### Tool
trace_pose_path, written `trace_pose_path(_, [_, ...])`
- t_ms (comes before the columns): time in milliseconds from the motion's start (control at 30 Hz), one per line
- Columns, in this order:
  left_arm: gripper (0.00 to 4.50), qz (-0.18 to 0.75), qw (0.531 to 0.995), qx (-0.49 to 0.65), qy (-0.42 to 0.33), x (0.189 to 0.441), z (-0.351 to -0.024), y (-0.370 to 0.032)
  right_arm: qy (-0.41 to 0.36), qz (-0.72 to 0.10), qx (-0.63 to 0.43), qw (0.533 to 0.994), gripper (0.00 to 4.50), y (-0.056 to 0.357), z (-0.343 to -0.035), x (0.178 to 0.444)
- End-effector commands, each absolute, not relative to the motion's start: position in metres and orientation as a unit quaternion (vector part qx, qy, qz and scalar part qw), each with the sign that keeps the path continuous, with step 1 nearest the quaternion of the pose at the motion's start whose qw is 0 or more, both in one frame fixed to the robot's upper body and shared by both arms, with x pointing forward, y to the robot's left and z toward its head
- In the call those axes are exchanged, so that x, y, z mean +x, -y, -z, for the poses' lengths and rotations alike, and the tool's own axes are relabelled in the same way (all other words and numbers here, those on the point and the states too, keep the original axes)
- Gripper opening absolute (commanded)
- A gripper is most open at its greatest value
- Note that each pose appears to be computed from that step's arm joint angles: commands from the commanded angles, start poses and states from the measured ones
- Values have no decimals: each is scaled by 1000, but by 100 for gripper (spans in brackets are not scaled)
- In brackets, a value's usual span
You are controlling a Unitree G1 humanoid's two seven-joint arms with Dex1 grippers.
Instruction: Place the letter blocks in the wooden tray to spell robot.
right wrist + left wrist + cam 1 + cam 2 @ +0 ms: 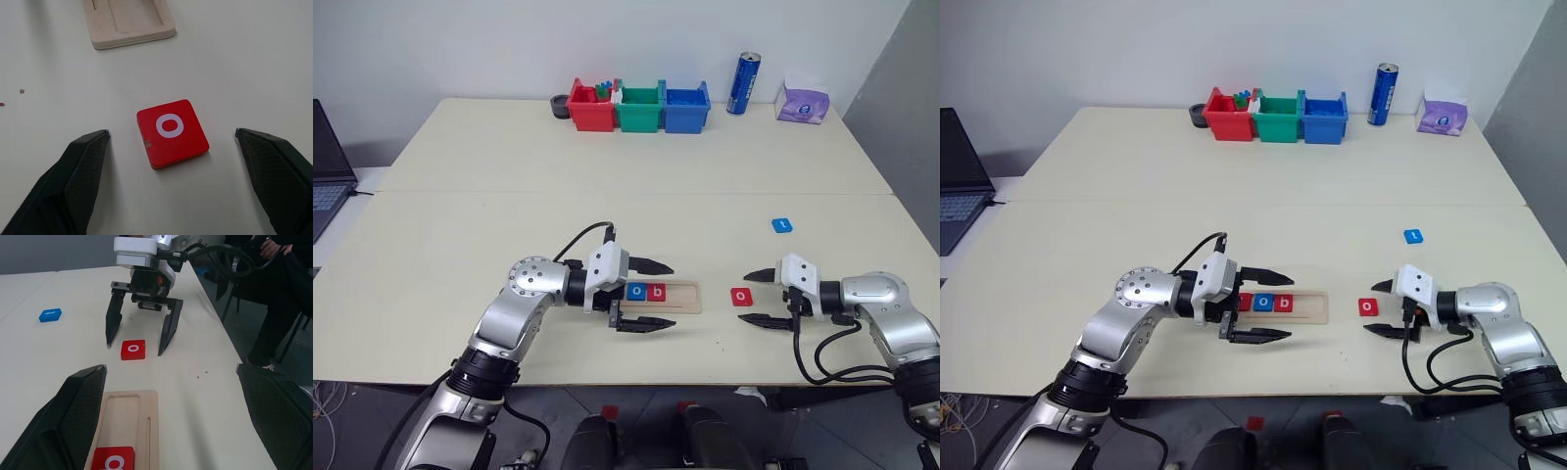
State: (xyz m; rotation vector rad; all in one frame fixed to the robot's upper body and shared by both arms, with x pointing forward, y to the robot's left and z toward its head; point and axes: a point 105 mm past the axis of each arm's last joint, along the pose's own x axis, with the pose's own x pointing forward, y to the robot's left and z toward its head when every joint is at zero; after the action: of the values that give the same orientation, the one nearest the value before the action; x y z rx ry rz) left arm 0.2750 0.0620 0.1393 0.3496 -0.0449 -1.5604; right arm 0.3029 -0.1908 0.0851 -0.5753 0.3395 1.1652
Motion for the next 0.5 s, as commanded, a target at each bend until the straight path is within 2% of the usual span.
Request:
trace_pose_path(33, [450, 707, 685, 167, 46, 271, -151, -58, -146, -546, -265, 781, 320, 185, -89, 304])
trace_pose_path(200, [450, 709, 683, 167, 45, 271, -150, -59, -142, -544, -261, 785, 144, 183, -92, 306])
trace_pose_path(333, [450, 707, 685, 170, 47, 273, -153, -61, -138, -543, -264, 785, 144, 183, -99, 307])
trace_pose_path(500, [450, 676, 713, 181, 43, 288, -159, -88, -101, -559, -249, 784, 144, 158, -130, 311])
